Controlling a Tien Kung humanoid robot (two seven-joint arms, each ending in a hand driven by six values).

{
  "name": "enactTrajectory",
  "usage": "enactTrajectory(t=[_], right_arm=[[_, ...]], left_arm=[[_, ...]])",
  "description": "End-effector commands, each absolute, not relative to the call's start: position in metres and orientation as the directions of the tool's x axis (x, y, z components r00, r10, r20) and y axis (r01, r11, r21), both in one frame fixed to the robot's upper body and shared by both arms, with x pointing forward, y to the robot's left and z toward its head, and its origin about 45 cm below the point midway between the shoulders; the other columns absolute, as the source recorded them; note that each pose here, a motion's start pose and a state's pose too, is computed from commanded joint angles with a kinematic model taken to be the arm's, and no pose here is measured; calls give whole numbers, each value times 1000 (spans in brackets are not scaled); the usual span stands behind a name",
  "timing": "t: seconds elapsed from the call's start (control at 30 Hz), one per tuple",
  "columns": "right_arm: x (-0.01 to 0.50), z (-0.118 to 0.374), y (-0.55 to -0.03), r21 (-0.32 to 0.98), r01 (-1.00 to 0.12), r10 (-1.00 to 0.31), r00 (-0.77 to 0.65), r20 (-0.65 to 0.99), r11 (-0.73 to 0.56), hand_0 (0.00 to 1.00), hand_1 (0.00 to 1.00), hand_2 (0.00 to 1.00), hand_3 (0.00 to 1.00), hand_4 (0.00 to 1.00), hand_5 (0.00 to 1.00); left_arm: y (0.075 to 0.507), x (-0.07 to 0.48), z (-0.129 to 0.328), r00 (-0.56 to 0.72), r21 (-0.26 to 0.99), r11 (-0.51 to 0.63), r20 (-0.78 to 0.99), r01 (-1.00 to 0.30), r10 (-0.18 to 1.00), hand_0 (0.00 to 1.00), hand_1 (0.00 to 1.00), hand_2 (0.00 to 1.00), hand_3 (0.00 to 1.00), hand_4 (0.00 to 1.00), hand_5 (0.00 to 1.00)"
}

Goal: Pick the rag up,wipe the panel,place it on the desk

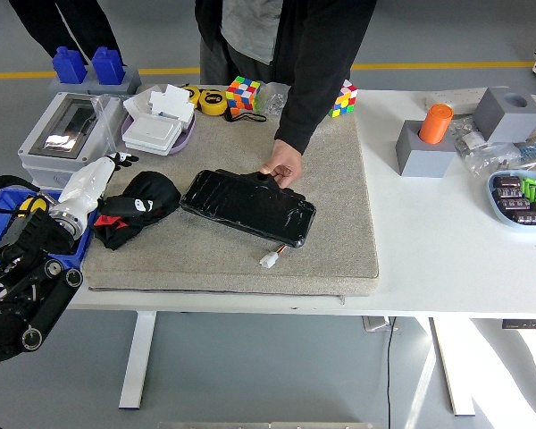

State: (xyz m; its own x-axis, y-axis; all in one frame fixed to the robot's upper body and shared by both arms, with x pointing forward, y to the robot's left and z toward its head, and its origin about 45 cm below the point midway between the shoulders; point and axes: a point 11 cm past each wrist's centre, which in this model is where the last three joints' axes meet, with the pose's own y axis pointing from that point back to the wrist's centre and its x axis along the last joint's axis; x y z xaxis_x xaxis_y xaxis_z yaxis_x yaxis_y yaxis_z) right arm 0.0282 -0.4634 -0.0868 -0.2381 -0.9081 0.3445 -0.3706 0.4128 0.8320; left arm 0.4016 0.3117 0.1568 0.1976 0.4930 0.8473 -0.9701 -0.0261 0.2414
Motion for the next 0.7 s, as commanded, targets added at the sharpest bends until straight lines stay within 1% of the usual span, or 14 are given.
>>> enactTrajectory(t=[0.03, 0.23, 0.27, 0.43, 0.47, 0.53, 0.63, 0.67, 0.7], right_arm=[[28, -87, -463, 832, -371, -908, -238, 345, 413, 591, 604, 537, 533, 897, 360], [29, -87, -464, 832, -371, -908, -236, 345, 413, 591, 604, 537, 533, 897, 360], [29, -87, -463, 831, -373, -909, -236, 345, 412, 591, 604, 537, 534, 899, 362], [31, -86, -463, 830, -377, -909, -238, 343, 412, 591, 604, 537, 534, 899, 362], [31, -86, -463, 829, -377, -908, -238, 344, 413, 591, 604, 537, 533, 900, 363], [31, -86, -464, 829, -377, -908, -238, 345, 414, 591, 604, 537, 533, 900, 363], [31, -86, -464, 829, -377, -908, -238, 345, 413, 591, 604, 537, 533, 900, 363], [31, -86, -463, 829, -377, -908, -238, 344, 413, 591, 604, 537, 533, 901, 363], [31, -86, -463, 829, -378, -908, -239, 344, 413, 591, 604, 537, 533, 901, 363]], left_arm=[[311, 402, 156, 200, 244, -25, 845, -970, 495, 799, 798, 817, 796, 998, 351], [306, 403, 150, 226, 274, -24, 837, -962, 499, 799, 798, 817, 796, 998, 351], [305, 404, 148, 227, 278, -29, 837, -960, 497, 717, 739, 764, 757, 998, 302], [305, 407, 148, 216, 270, -43, 847, -962, 486, 717, 739, 764, 757, 998, 302], [305, 408, 147, 214, 268, -44, 847, -962, 486, 544, 625, 610, 626, 855, 46], [305, 409, 148, 209, 261, -46, 854, -964, 477, 544, 625, 610, 626, 855, 46], [306, 409, 144, 223, 282, -53, 847, -958, 482, 544, 625, 610, 626, 855, 46], [306, 409, 143, 225, 285, -54, 846, -957, 484, 376, 488, 545, 576, 730, 2], [306, 408, 142, 225, 287, -53, 843, -957, 488, 376, 488, 545, 576, 730, 2]])
